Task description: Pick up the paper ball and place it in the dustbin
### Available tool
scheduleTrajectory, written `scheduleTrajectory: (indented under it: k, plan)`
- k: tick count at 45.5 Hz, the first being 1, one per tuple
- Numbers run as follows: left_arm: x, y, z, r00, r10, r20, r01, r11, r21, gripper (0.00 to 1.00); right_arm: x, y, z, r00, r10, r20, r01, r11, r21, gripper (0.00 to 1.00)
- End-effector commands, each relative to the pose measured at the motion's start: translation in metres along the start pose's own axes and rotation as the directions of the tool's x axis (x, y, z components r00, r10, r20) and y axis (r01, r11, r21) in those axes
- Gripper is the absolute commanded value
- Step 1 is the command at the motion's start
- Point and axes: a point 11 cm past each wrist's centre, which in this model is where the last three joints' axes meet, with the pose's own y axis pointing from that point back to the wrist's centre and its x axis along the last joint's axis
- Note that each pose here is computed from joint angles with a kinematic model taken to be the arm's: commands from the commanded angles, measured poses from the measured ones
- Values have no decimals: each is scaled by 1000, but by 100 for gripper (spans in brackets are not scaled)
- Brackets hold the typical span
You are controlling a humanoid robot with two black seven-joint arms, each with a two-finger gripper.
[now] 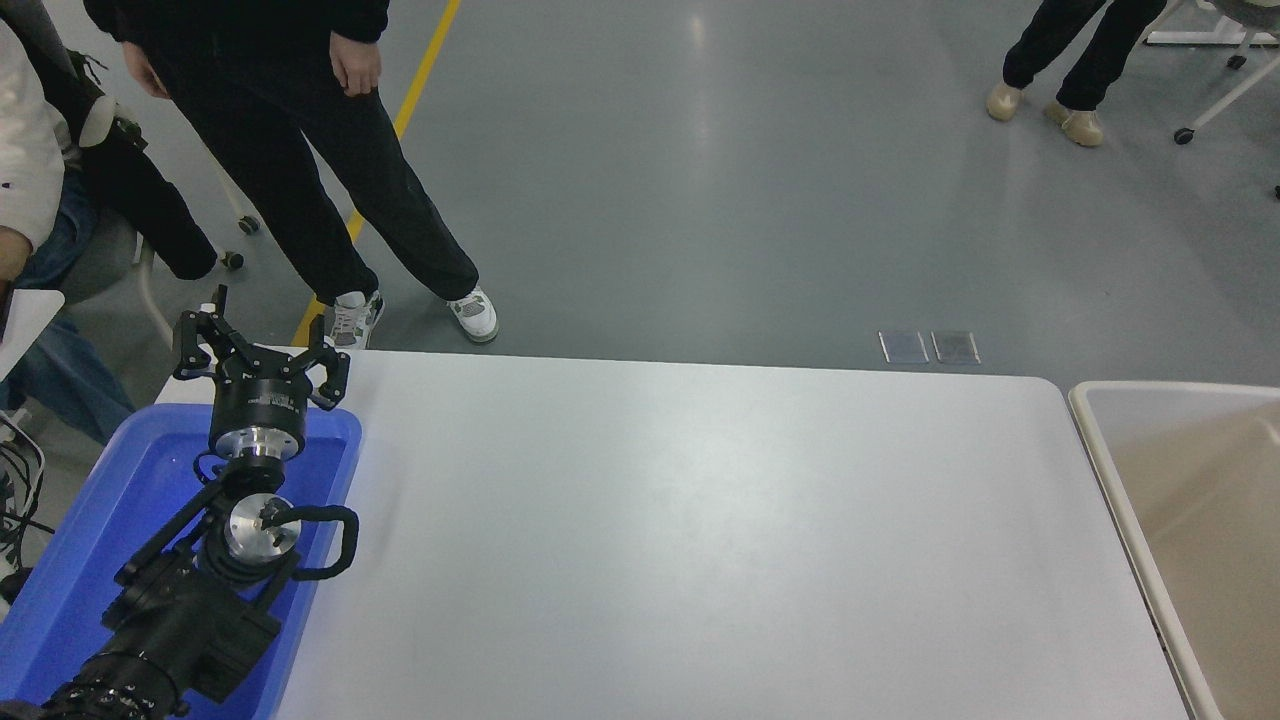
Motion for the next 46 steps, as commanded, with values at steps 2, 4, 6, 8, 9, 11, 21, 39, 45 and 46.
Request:
scheduleTrajectory:
  k: [2,4,6,8,9,11,21,39,45,46]
  plan:
    - [0,0,0,1000,0,1,0,1000,0,99,-41,31,-71,987,-153,46,144,975,167,100]
    - [0,0,0,1000,0,1,0,1000,0,99,-53,35,-84,975,-197,100,174,964,201,100]
    - [1,1,-1,1000,1,0,-1,1000,1,99,-69,37,-93,955,-254,156,216,950,224,100]
    - [0,0,0,1000,0,-1,0,1000,0,99,-85,38,-95,930,-302,209,253,939,231,100]
    - [0,0,0,1000,0,-1,0,1000,0,99,-92,39,-97,916,-324,237,269,934,236,100]
    - [0,0,0,1000,0,1,0,1000,0,99,-105,42,-103,883,-367,292,300,921,250,100]
    - [0,0,0,1000,0,-1,0,1000,0,99,-170,55,-125,693,-538,479,411,841,351,100]
    - [0,0,0,1000,0,-1,0,1000,0,99,-257,67,-93,461,-680,569,542,724,426,100]
    - [0,0,0,1000,0,-1,0,1000,0,99,-269,61,-74,396,-675,623,542,719,435,100]
    - [0,0,0,1000,0,-1,0,1000,0,99,-272,60,-73,385,-676,628,544,716,437,100]
